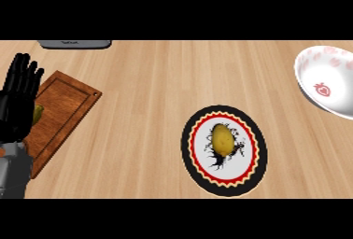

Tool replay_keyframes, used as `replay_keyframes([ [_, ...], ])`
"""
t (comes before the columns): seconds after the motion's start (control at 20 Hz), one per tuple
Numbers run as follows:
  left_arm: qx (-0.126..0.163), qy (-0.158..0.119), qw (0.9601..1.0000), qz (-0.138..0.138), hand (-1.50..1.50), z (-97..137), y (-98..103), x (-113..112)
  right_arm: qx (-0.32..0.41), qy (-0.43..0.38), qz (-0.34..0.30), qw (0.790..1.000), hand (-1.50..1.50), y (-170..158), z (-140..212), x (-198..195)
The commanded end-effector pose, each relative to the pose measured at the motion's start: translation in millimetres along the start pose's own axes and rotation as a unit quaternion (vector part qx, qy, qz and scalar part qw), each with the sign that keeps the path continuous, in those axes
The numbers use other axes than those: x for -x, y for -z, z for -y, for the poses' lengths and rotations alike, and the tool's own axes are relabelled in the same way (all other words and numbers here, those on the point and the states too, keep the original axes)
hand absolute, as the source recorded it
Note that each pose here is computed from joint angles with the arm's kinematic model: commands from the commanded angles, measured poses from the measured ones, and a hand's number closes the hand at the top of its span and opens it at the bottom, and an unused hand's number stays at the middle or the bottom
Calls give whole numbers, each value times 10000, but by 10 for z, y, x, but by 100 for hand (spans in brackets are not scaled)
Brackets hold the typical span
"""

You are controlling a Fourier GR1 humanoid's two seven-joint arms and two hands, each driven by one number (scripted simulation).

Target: Pick the cupcake from the plate and place it in the bowl

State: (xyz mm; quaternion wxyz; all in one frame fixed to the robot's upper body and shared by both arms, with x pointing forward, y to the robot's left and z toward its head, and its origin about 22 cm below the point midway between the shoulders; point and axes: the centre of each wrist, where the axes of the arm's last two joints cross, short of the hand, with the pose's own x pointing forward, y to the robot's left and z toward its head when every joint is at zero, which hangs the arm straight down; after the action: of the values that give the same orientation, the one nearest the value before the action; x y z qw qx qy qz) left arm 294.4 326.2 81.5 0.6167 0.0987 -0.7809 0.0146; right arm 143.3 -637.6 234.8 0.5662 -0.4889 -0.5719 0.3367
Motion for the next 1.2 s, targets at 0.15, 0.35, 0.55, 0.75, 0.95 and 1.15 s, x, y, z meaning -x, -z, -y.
replay_keyframes([
  [0.15, 190, -5, 9998, 23, 0, 53, 52, -52, 196, 1234, 675, 9899, 150, 9, 399, -15],
  [0.35, 317, -100, 9994, 58, 0, 168, -5, -22, 14, 1446, 687, 9871, 150, 207, 341, -109],
  [0.55, 227, -76, 9997, 62, 0, 238, 124, -17, -82, 1598, 711, 9845, 150, 394, 513, -292],
  [0.75, 309, 8, 9995, 55, 0, 203, 192, -73, -537, 1345, 769, 9865, 150, 673, 313, -451],
  [0.95, 323, -40, 9995, 29, 0, 286, 99, -45, -958, 1295, 859, 9832, 150, 1004, 28, -670],
  [1.15, 215, -18, 9997, 87, 0, 151, 148, -32, -1159, 1340, 935, 9797, 150, 1376, -424, -940],
])
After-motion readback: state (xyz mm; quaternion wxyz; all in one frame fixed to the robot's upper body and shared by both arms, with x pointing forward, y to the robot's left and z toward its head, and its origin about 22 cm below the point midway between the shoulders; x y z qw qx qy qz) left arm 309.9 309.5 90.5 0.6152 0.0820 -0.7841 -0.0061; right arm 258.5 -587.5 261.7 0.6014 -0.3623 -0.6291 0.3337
